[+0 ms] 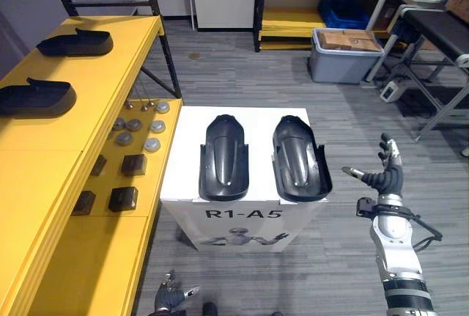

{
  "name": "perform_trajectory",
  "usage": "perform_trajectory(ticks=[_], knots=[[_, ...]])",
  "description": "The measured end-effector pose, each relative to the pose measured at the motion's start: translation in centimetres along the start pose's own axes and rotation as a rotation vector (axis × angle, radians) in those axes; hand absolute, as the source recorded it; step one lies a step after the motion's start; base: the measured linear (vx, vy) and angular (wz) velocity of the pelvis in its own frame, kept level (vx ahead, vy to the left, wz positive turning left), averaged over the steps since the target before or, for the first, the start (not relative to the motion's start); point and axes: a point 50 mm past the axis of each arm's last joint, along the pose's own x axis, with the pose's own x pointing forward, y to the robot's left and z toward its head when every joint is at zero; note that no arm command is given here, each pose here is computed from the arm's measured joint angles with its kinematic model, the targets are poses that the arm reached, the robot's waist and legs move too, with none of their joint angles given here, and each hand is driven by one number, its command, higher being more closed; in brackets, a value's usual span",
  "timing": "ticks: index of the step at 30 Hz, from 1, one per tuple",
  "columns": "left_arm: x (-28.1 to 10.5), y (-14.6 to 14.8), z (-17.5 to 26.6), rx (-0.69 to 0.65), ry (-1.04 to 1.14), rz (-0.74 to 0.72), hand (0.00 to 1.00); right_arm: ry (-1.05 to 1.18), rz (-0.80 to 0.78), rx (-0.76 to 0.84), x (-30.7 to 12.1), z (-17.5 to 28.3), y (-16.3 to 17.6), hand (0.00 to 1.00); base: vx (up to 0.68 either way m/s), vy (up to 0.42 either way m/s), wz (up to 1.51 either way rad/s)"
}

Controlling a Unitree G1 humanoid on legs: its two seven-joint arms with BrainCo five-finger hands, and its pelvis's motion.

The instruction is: Walk over and take plastic housings, then place them on the shelf

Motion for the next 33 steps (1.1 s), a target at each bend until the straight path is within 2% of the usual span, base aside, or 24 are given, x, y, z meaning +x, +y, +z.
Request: perform_trajectory(ticks=[11, 17, 18, 22, 26, 33], knots=[[0.0, -0.9, -0.1, -0.013, 0.002, -0.023, 0.0, 0.227, 0.087, -0.098, 1.7, -3.5, 2.9, 0.0, -0.02, 0.009, 0.13], [0.1, -0.9, 0.1, -0.012, -0.009, -0.025, 0.0, 0.274, 0.152, -0.113, 3.0, -3.6, 4.2, 0.0, 0.0, 0.0, 0.0], [0.2, -1.0, 0.2, -0.011, -0.009, -0.028, 0.0, 0.279, 0.158, -0.113, 3.3, -3.5, 4.4, 1.0, 0.0, 0.0, 0.0], [0.4, -1.2, 0.4, -0.007, -0.01, -0.036, 0.0, 0.306, 0.163, -0.106, 4.1, -3.3, 4.8, 1.0, 0.0, 0.0, 0.0], [0.6, -1.3, 0.5, -0.013, -0.007, -0.037, 0.0, 0.364, 0.083, -0.002, 4.6, -3.7, 3.7, 1.0, 0.0, 0.0, 0.0], [0.7, -1.4, 0.5, -0.02, 0.007, -0.036, 0.0, 0.413, 0.035, 0.06, 4.2, -4.5, 3.0, 1.0, 0.0, 0.0, -0.01]])
